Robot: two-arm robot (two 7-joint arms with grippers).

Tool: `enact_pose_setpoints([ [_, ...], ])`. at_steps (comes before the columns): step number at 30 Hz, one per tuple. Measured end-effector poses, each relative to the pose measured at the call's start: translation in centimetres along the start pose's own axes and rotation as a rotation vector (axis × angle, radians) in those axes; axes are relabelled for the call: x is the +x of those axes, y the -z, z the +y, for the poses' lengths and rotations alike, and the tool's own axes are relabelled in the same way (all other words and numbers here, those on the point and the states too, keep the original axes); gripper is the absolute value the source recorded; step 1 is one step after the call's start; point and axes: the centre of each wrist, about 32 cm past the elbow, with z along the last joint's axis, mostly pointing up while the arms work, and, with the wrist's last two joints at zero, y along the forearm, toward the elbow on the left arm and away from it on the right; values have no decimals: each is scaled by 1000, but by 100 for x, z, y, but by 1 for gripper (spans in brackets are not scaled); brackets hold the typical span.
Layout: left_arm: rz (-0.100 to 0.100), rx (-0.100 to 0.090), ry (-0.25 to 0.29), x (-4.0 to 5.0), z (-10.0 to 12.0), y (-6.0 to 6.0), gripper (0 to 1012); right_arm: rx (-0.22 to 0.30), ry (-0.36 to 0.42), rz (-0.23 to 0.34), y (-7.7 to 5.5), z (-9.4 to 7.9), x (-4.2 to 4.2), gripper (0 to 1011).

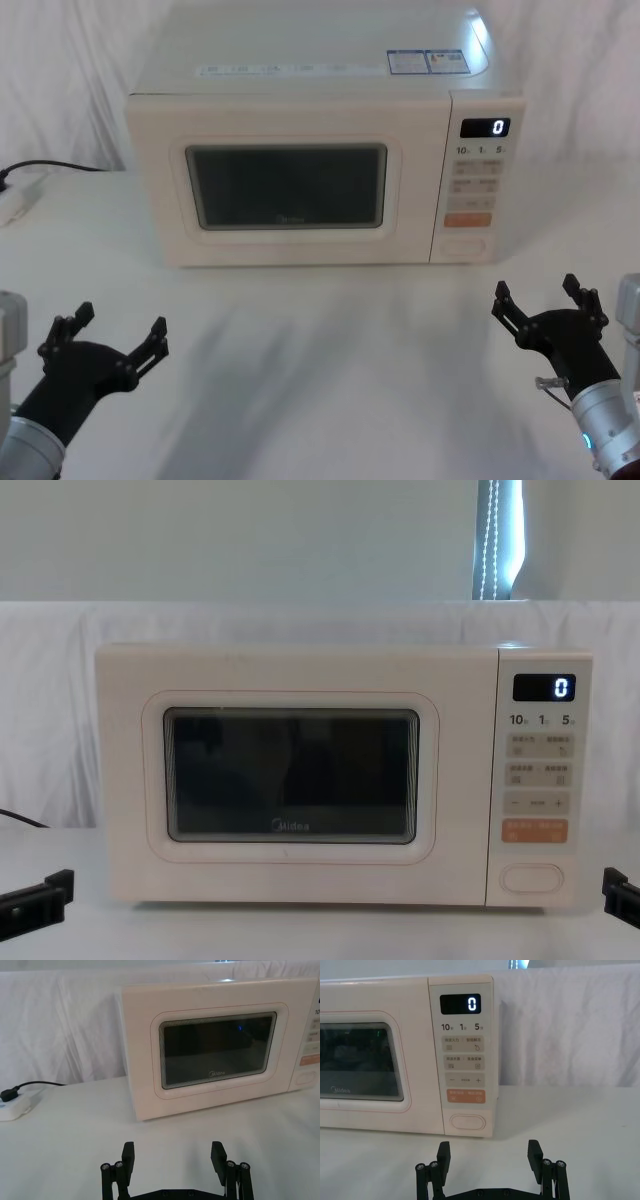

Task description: Press the button to open the microwave door with one hand; close the microwave door with the other hand.

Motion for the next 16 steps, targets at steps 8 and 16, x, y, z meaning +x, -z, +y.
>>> enact_pose_setpoints([
  [8, -1, -2, 4, 0, -4, -11, 1001, 0, 0, 0, 0, 0, 0, 1002],
  [16, -1, -2, 7, -1, -7, -16, 1001, 0, 0, 0, 0, 0, 0, 1002],
])
